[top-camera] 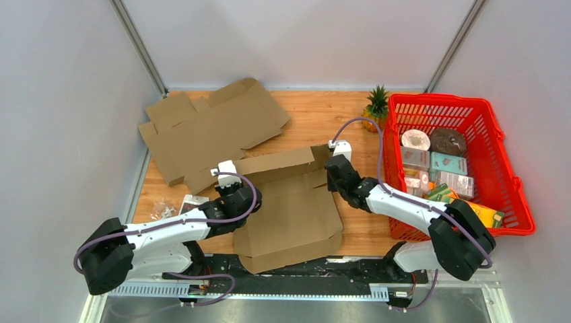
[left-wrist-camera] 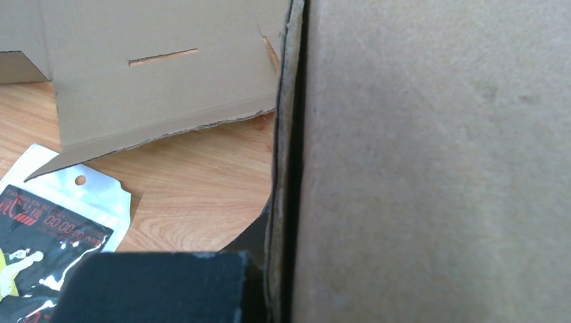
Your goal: Fold the paper box
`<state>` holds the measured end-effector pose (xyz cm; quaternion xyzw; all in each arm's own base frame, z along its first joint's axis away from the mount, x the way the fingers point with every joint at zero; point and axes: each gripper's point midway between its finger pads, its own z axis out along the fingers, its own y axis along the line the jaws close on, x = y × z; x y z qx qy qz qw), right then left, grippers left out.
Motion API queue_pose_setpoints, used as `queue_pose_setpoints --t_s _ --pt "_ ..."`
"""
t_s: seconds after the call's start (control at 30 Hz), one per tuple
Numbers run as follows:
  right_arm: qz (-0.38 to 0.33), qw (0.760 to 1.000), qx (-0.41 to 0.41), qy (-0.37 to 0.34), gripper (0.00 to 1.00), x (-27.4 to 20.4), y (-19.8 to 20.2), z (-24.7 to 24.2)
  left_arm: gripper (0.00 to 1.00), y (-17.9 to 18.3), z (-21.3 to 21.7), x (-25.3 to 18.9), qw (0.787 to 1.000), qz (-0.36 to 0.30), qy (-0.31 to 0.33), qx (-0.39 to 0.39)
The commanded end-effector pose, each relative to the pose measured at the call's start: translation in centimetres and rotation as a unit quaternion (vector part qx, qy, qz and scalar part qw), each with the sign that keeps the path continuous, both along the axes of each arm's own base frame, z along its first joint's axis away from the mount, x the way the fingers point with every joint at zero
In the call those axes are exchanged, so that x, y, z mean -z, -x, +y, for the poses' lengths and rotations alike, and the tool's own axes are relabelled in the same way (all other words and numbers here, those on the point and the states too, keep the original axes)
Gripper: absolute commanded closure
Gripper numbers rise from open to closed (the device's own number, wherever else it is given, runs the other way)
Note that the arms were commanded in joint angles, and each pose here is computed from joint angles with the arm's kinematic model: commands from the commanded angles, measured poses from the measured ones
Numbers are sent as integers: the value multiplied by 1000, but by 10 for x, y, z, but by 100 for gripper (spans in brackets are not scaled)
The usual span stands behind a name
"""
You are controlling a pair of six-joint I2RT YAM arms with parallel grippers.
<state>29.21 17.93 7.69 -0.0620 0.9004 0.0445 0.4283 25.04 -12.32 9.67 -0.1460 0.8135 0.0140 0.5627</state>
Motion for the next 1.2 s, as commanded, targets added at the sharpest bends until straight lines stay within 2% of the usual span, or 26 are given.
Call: queue_pose_setpoints --t_s 0.0,0.2,0.43,0.57,0.63,0.67,0.73,0.77,0.97,1.17 --pt "-48 998 23 -15 100 -7 -18 4 100 -9 -9 -21 998 -31 44 -13" --pt "-49 999 13 -17 100 0 -16 12 100 -8 -9 -21 998 -30 44 -12" --pt "-71 996 25 -45 99 -22 9 -5 100 -8 -6 -20 998 -29 44 -21" --pt "-109 988 39 -105 83 -37 27 -21 100 -7 -5 -20 998 -31 47 -21" --pt "-128 983 36 -128 82 -42 26 -19 100 -7 -5 -20 998 -31 47 -22" --pt "-128 983 35 -127 83 -38 27 -19 100 -7 -6 -20 998 -30 48 -21" --pt "-133 981 17 -137 97 -37 25 -12 100 -7 -6 -20 998 -30 48 -20" --pt "-138 980 9 -140 100 -38 24 -8 100 -7 -6 -20 998 -31 49 -19" --pt "-162 977 0 -139 100 -38 4 8 100 -6 -6 -20 998 -31 50 -19" --pt "-148 982 3 -115 100 -17 -6 15 100 -6 -5 -19 998 -31 50 -18"
